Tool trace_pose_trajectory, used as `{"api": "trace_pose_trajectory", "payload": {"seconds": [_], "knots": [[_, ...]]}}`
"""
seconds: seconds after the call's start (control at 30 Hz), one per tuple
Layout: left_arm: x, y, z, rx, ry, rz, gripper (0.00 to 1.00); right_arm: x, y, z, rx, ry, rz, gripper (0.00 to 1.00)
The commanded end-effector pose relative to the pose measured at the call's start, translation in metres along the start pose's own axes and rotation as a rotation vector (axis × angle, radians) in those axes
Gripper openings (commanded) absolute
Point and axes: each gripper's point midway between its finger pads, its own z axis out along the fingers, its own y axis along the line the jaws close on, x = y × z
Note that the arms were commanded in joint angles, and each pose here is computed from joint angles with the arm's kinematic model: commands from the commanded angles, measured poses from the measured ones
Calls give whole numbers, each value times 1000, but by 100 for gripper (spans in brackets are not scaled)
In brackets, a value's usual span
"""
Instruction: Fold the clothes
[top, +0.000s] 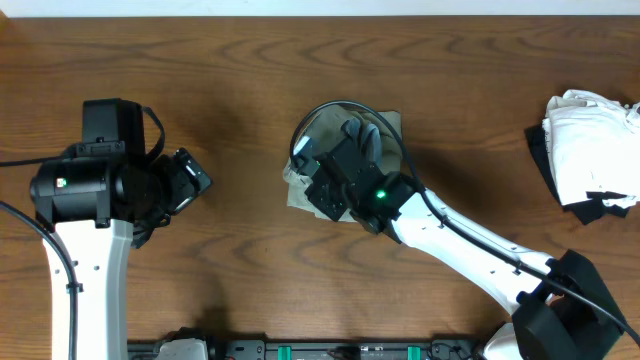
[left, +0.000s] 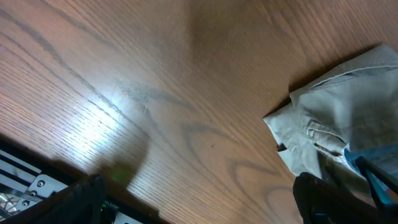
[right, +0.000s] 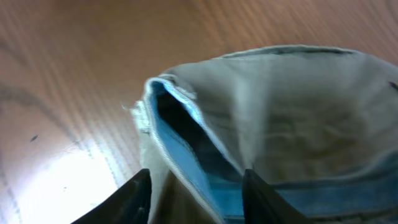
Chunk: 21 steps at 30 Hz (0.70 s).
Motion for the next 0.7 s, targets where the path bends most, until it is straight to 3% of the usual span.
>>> {"api": "trace_pose_trajectory", "payload": {"seconds": [0.0,0.17,0.27,0.67], "knots": [[-1,4,2,-18,1,-11,98,-1,-27,-2,114,3,140,41],[-1,4,2,-18,1,-11,98,6,-34,-2,133,20,245,13],[-1,4,2,-18,1,-11,98,12,-45,-4,204,32,336,5],[-1,4,2,-18,1,-11,98,46,-70,-15,394,105,579,1]]}}
